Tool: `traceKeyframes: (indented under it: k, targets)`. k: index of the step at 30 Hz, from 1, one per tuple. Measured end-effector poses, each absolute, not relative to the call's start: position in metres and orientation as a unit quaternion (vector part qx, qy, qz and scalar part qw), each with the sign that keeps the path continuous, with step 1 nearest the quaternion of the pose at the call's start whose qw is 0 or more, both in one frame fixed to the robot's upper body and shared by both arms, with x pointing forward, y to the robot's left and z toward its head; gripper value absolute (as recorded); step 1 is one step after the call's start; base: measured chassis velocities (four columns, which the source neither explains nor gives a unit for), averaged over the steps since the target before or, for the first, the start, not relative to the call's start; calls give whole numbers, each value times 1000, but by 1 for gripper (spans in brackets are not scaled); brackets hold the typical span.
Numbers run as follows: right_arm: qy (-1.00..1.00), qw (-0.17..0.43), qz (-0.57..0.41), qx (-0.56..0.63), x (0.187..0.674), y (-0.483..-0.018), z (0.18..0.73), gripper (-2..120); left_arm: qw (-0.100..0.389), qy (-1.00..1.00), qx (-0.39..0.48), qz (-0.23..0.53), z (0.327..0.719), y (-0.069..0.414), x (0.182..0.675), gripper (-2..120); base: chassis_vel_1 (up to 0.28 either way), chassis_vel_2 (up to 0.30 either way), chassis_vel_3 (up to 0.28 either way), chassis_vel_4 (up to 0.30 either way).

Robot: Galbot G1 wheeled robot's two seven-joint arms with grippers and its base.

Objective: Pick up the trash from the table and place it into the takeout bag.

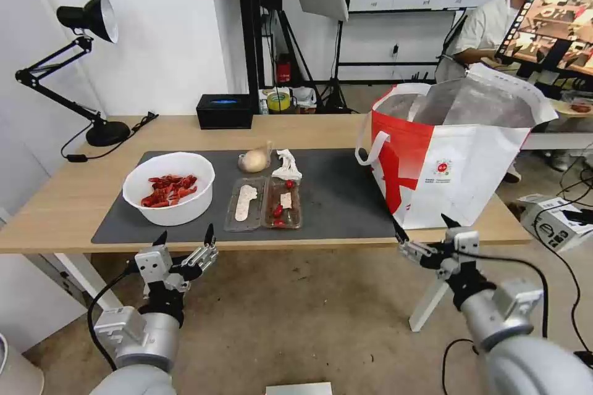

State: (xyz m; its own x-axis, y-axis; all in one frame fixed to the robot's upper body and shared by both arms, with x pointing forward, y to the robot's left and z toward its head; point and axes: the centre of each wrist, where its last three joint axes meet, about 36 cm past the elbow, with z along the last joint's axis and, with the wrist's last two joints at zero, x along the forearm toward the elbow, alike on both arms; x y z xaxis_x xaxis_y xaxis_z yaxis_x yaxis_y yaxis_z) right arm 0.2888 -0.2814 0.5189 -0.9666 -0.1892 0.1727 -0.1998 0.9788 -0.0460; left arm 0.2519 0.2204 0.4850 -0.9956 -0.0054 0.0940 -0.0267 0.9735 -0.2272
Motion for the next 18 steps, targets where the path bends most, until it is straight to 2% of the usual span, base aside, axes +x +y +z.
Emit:
traceKeyframes:
  k: [18]
  targets:
    - [-991, 87, 24, 96, 291, -281, 514, 100, 47, -991, -7, 123, 482, 219, 258, 100, 0, 0, 0, 0]
